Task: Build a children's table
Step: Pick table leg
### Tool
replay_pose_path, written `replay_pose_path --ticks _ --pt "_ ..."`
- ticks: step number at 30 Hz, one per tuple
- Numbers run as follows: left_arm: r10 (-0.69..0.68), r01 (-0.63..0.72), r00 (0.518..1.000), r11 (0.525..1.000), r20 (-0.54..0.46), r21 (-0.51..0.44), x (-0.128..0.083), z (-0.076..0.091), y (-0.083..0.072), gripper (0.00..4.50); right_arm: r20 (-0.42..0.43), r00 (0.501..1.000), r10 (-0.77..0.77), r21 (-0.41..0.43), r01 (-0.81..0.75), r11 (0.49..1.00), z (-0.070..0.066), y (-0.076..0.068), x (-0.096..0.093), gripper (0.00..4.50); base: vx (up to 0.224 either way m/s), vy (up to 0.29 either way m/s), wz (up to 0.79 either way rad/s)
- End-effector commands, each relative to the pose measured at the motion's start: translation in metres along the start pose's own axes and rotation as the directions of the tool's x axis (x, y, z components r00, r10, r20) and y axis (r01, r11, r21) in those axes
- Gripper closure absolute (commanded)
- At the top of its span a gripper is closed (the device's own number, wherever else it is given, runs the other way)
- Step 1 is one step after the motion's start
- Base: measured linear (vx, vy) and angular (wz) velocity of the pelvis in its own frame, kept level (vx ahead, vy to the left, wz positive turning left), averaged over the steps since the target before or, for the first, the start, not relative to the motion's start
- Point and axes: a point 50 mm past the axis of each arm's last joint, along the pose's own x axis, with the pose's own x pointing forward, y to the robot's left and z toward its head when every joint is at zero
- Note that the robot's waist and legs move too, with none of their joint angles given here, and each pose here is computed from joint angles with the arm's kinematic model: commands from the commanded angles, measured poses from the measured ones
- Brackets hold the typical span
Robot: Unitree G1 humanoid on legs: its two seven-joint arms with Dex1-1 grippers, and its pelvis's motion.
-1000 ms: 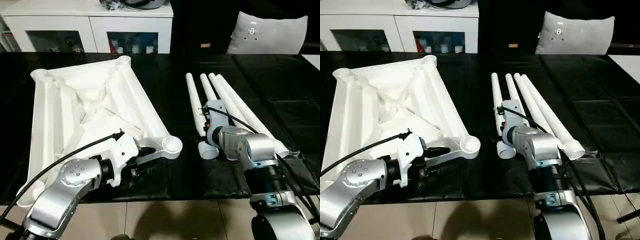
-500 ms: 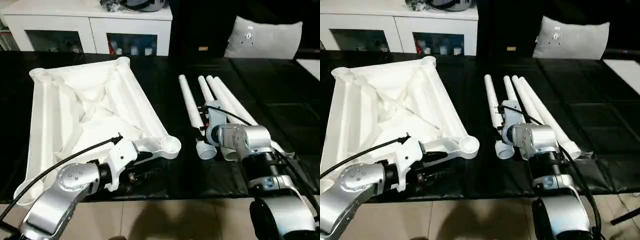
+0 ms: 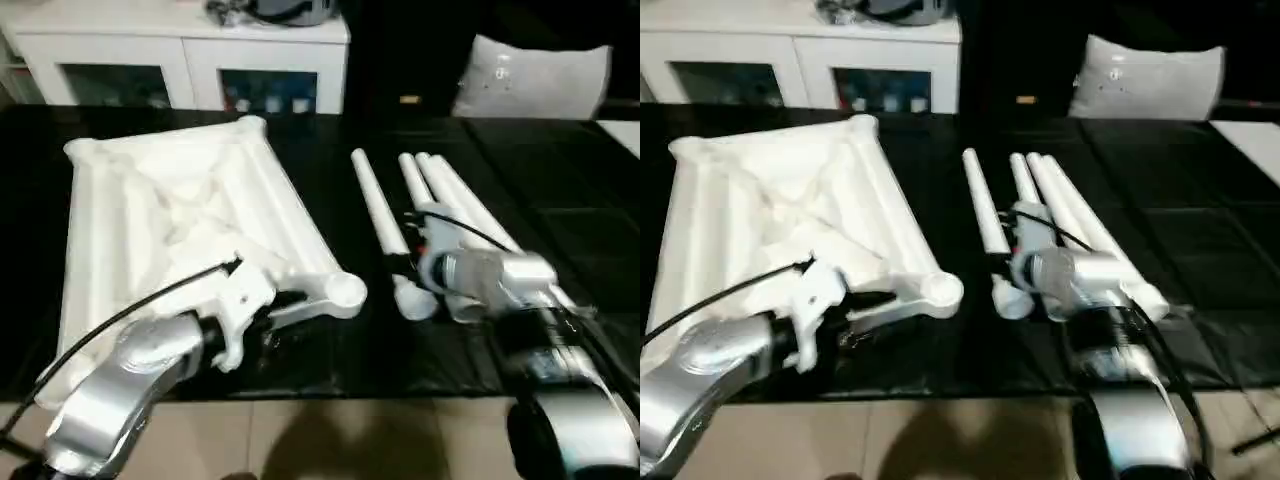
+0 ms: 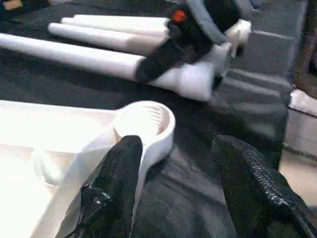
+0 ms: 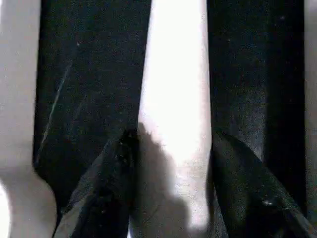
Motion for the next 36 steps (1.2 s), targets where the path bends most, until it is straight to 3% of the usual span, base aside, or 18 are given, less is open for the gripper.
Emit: replay_pose_path --ticks 1,5,6,7,8,9,11,13,14,18,20,21,23,25,28,31,34,36 --pt "0.010 -0.010 1.000 1.000 0.007 -0.018 0.001 0.003 0.000 1.86 -0.042 0.999 -0.025 0.036 0.026 0.999 -0.019 -0.011 -0.001 2.61 0.000 0.000 0.00" --pt "0.027 -0.027 1.000 1.000 0.004 0.001 0.004 0.003 0.002 1.86 0.061 0.998 -0.011 0.076 0.007 0.997 -0.012 -0.013 -0.007 2.64 0.000 0.000 0.00" --pt "0.038 -0.038 0.999 0.999 0.000 0.010 0.005 0.003 0.004 1.69 0.109 0.994 -0.002 0.083 -0.007 0.997 -0.010 -0.011 -0.009 2.64 0.000 0.000 0.00" --pt "0.075 -0.075 0.997 0.997 0.006 0.016 0.005 0.004 0.008 1.59 0.218 0.976 0.013 0.076 -0.030 0.997 -0.004 -0.008 -0.013 2.64 0.000 0.000 0.00" --pt "0.086 -0.086 0.996 0.996 0.009 0.016 0.005 0.004 0.009 1.52 0.244 0.970 0.017 0.071 -0.035 0.997 -0.003 -0.007 -0.014 2.64 0.000 0.000 0.00" --pt "0.131 -0.131 0.990 0.991 0.043 -0.003 0.004 0.008 0.016 1.52 0.315 0.949 0.031 0.066 -0.055 0.996 0.000 -0.003 -0.019 2.64 0.000 0.000 0.00" --pt "0.225 -0.219 0.966 0.974 0.125 -0.066 0.001 0.018 0.028 1.34 0.369 0.927 0.071 0.103 -0.117 0.988 0.005 0.002 -0.027 2.64 0.000 0.000 0.00" --pt "0.284 -0.257 0.935 0.955 0.212 -0.148 0.000 0.032 0.039 1.13 0.505 0.843 0.187 0.091 -0.267 0.959 0.018 0.008 -0.043 2.64 0.000 0.000 0.00" --pt "0.284 -0.257 0.935 0.955 0.212 -0.148 0.000 0.032 0.039 1.12 0.505 0.843 0.187 0.091 -0.267 0.959 0.018 0.008 -0.043 2.65 0.000 0.000 0.00" --pt "0.217 -0.141 0.916 0.962 0.337 -0.236 0.005 0.054 0.041 0.69 0.625 0.672 0.397 -0.010 -0.501 0.865 0.019 0.024 -0.060 2.65 0.000 0.000 0.00" --pt "0.200 -0.109 0.909 0.961 0.365 -0.255 0.007 0.059 0.041 0.65 0.638 0.631 0.440 -0.023 -0.556 0.831 0.017 0.026 -0.062 2.65 0.000 0.000 0.00" --pt "0.181 -0.066 0.897 0.957 0.402 -0.283 0.011 0.068 0.043 0.53 0.638 0.582 0.504 -0.057 -0.618 0.784 0.016 0.030 -0.064 2.66 0.000 0.000 0.00" --pt "0.162 -0.020 0.886 0.950 0.435 -0.312 0.015 0.075 0.044 0.21 0.634 0.562 0.531 -0.088 -0.630 0.771 0.017 0.032 -0.064 2.66 0.000 0.000 0.00" --pt "0.143 0.016 0.878 0.945 0.458 -0.327 0.021 0.081 0.048 0.17 0.649 0.528 0.548 -0.109 -0.649 0.753 0.021 0.034 -0.067 2.66 0.000 0.000 0.00" --pt "0.092 0.103 0.854 0.935 0.513 -0.339 0.030 0.094 0.047 0.00 0.694 0.417 0.587 -0.165 -0.701 0.693 0.026 0.039 -0.081 2.66 0.000 0.000 0.00" --pt "0.094 0.148 0.826 0.915 0.556 -0.374 0.033 0.102 0.049 0.00 0.700 0.402 0.590 -0.164 -0.714 0.681 0.024 0.039 -0.082 2.66 0.000 0.000 0.00" --pt "0.101 0.209 0.806 0.873 0.583 -0.441 0.045 0.106 0.050 0.00 0.662 0.340 0.668 -0.208 -0.773 0.600 0.013 0.047 -0.086 2.66 0.000 0.000 0.00" --pt "0.092 0.231 0.805 0.861 0.586 -0.453 0.048 0.103 0.046 0.00 0.636 0.325 0.700 -0.218 -0.795 0.566 0.009 0.052 -0.088 2.66 0.000 0.000 0.00"
